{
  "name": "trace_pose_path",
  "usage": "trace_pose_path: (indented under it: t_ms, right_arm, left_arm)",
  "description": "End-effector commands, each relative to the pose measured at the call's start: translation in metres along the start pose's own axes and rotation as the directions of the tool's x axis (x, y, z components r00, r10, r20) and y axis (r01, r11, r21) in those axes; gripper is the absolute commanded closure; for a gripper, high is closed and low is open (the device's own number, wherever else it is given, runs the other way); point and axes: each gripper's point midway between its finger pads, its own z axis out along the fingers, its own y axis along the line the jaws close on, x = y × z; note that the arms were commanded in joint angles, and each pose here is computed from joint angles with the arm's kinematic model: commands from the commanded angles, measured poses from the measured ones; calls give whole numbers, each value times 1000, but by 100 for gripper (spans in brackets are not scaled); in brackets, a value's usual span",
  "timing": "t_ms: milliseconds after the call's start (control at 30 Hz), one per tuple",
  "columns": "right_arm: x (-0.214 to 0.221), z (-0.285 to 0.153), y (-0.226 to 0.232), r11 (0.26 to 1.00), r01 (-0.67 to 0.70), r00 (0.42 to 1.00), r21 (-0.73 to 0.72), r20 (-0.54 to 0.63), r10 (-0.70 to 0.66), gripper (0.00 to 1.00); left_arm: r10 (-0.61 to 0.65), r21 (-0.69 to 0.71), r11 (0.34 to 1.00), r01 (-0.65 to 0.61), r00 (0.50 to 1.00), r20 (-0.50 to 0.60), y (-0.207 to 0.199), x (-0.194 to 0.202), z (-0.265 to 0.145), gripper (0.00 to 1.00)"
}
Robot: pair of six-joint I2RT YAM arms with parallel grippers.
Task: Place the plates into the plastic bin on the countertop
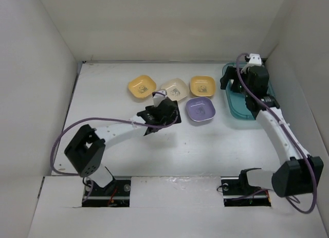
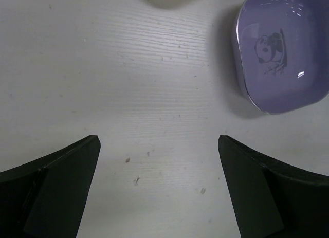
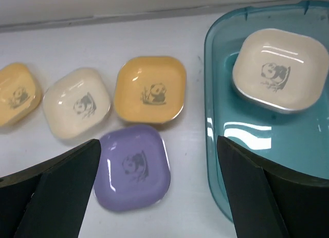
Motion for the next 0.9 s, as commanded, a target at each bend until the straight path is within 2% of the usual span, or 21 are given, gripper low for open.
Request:
trace_pose_path:
  t_ms: [0, 100, 133, 200, 233, 300, 367, 500, 567, 700, 867]
  right_arm:
    - [6, -21, 16, 995, 70, 997, -74, 34, -68, 0]
    - [37, -21, 42, 973, 158, 985, -169, -47, -168, 1]
    - [54, -20, 62, 952, 186, 975, -245, -77, -210, 1]
    - [94, -3, 69, 937, 214, 947, -278, -178, -269, 4]
    - [111, 2, 71, 930, 225, 932, -290, -213, -292, 6]
    - [146, 7, 87, 903, 202, 910, -379, -268, -315, 12]
    - [160, 5, 115, 863, 207, 908, -461, -238, -345, 14]
    - [194, 5, 150, 826, 259, 864, -501, -261, -430, 15]
    - [215, 13, 157, 824, 263, 846, -502, -291, -447, 15]
    - [242, 27, 157, 849, 280, 824, -448, -342, -452, 18]
    - [259, 38, 149, 869, 314, 804, -382, -380, -457, 19]
  left_arm:
    - [-82, 104, 992, 75, 995, 62, -48, -31, 10, 0]
    - [-134, 34, 991, 132, 989, 57, -41, -27, 20, 0]
    - [-157, 14, 988, 156, 985, 71, -37, -28, 21, 0]
    - [-197, -36, 979, 200, 977, 79, -26, -28, 17, 0]
    - [-248, -59, 965, 257, 961, 119, -20, -36, 11, 0]
    - [-262, -142, 950, 280, 956, 133, 2, -33, 2, 0]
    - [-300, -180, 926, 333, 935, 187, 20, -47, -12, 0]
    - [-311, -256, 898, 359, 927, 208, 67, -62, -39, 0]
    - [-334, -235, 890, 390, 911, 243, 79, -79, -60, 0]
    - [-320, -238, 889, 392, 902, 289, 113, -99, -91, 0]
    - [-274, -247, 900, 360, 906, 321, 130, -108, -118, 0]
